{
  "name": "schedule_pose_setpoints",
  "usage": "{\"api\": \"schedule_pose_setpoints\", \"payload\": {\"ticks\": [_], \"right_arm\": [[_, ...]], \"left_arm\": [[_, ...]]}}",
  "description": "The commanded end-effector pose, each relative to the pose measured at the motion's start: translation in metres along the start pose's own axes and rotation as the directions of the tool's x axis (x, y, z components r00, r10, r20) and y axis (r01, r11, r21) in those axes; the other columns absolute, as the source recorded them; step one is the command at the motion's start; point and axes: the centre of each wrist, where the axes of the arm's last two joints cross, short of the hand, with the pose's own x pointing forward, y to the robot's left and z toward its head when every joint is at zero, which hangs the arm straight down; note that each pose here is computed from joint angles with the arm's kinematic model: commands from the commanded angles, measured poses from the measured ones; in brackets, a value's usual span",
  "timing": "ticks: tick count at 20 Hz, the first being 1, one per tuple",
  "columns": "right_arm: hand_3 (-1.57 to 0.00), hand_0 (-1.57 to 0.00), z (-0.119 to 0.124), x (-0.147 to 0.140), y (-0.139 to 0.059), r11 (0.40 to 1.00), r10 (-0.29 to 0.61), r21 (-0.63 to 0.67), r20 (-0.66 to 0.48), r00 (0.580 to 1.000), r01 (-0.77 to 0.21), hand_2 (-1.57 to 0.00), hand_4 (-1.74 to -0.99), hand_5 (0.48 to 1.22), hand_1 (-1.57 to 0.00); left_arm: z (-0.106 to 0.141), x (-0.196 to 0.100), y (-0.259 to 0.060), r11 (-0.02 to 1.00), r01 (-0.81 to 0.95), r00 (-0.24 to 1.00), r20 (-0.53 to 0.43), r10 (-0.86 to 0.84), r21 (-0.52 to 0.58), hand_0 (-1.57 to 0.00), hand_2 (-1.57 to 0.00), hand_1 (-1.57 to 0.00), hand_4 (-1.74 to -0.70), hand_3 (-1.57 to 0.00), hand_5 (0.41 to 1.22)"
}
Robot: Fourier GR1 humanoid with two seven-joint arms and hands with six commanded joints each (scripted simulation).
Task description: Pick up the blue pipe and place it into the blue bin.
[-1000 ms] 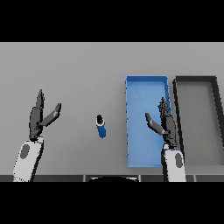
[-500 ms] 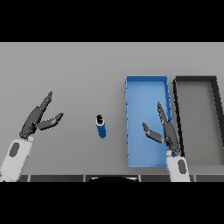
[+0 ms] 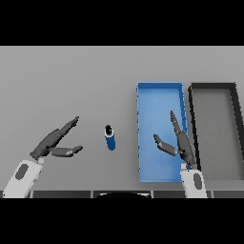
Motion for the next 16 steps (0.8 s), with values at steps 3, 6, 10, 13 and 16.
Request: {"api": "schedule_pose_setpoints", "payload": {"ticks": [3, 6, 10, 13, 16], "right_arm": [[0.00, 0.00, 0.002, -0.002, -0.001, 1.000, 0.011, -0.005, 0.004, 1.000, -0.011, 0.00, -1.211, 0.613, 0.00], [0.00, 0.00, 0.001, 0.002, 0.000, 1.000, -0.005, -0.008, 0.000, 1.000, 0.005, 0.00, -1.221, 0.618, 0.00], [0.00, 0.00, 0.003, 0.003, 0.002, 1.000, -0.005, -0.012, -0.011, 1.000, 0.004, 0.00, -1.230, 0.622, 0.00], [0.00, 0.00, 0.007, 0.004, 0.003, 1.000, -0.004, -0.014, 0.006, 1.000, 0.004, 0.00, -1.229, 0.621, 0.00], [0.00, 0.00, 0.007, 0.004, 0.001, 1.000, 0.003, -0.015, -0.001, 1.000, -0.003, 0.00, -1.212, 0.610, 0.00]], "left_arm": [[-0.012, 0.005, -0.022, 0.997, 0.007, 1.000, 0.010, -0.006, -0.071, 0.00, 0.00, 0.00, -1.17, 0.00, 0.490], [-0.019, 0.001, -0.042, 0.995, 0.024, 1.000, 0.015, -0.022, -0.100, 0.00, 0.00, 0.00, -1.18, 0.00, 0.469], [-0.036, -0.009, -0.063, 0.994, 0.017, 1.000, 0.012, -0.015, -0.106, 0.00, 0.00, 0.00, -1.19, 0.00, 0.465], [-0.052, -0.017, -0.075, 0.992, -0.019, 1.000, -0.019, 0.016, -0.127, 0.00, 0.00, 0.00, -1.20, 0.00, 0.467], [-0.073, -0.018, -0.087, 0.988, -0.049, 0.999, -0.015, 0.048, -0.148, 0.00, 0.00, 0.00, -1.19, 0.00, 0.469]]}}
